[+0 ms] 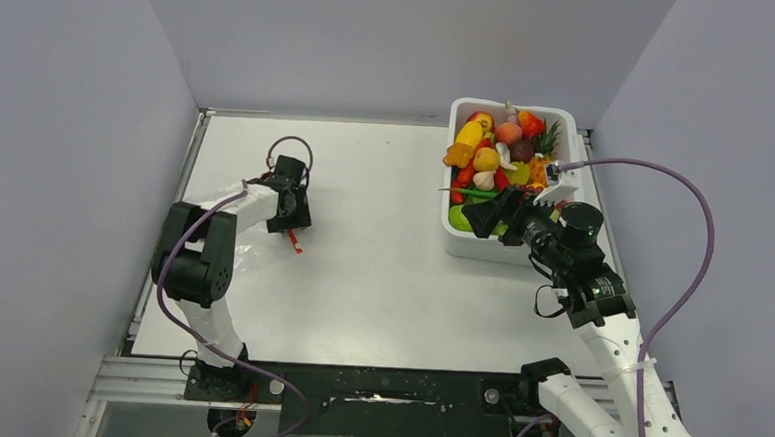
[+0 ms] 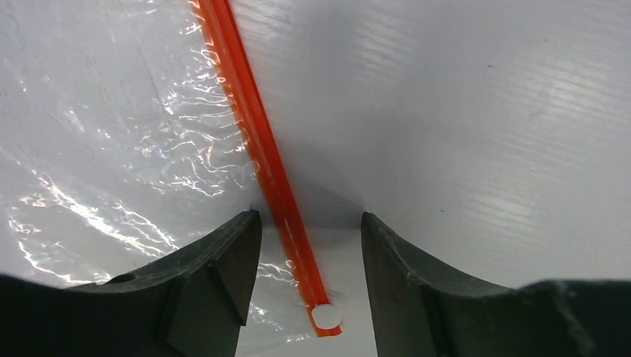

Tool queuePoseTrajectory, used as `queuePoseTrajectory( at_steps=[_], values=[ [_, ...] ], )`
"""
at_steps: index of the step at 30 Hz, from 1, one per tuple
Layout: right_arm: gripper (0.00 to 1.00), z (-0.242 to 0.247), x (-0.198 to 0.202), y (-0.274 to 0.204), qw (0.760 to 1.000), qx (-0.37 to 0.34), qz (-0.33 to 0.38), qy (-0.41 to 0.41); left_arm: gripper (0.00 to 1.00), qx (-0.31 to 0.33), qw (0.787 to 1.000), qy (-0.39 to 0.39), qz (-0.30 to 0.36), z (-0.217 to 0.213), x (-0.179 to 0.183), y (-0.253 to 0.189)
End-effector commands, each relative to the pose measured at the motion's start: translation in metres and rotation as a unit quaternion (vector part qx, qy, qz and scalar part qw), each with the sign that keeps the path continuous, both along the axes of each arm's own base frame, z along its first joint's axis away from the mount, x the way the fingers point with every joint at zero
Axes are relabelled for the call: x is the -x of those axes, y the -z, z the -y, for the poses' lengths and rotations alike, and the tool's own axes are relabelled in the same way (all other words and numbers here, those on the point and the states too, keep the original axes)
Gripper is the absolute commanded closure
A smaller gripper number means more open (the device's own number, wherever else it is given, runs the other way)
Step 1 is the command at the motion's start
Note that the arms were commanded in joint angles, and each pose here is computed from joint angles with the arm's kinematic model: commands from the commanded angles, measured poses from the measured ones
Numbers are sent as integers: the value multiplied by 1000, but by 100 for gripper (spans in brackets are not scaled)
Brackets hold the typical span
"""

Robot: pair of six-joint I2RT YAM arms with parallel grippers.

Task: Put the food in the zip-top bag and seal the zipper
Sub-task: Pick up the zipper food storage bag at the center of the board.

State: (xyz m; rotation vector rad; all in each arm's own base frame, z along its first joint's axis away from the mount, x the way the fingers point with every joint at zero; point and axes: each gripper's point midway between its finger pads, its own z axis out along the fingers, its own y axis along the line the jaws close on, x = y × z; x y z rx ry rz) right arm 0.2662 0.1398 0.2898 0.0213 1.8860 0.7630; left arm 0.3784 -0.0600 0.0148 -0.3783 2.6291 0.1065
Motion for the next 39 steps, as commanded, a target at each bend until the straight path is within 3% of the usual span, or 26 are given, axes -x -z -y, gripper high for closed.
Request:
queuePoseTrajectory(
  at_steps=[1, 15, 21, 32, 35, 39],
  values=[
    [1, -2, -5, -21, 999, -14, 35, 5, 51, 34, 999, 39, 15, 31, 0, -1],
    [1, -3, -6, -13, 1000, -13, 20, 10, 78, 46, 992, 115, 18, 91, 28, 0],
    [1, -4, -5, -10, 1000, -13, 14, 12, 100, 59, 988, 140, 39, 112, 34, -16],
    [1, -14, -7, -1, 999, -31, -9, 3, 100, 124, 969, 188, 106, 138, 48, -67],
    [6, -19, -10, 0, 999, -39, -14, -1, 100, 143, 962, 194, 131, 140, 54, -83],
    [22, -36, -14, 8, 998, -53, -32, -20, 100, 172, 950, 207, 158, 144, 64, -100]
  ],
)
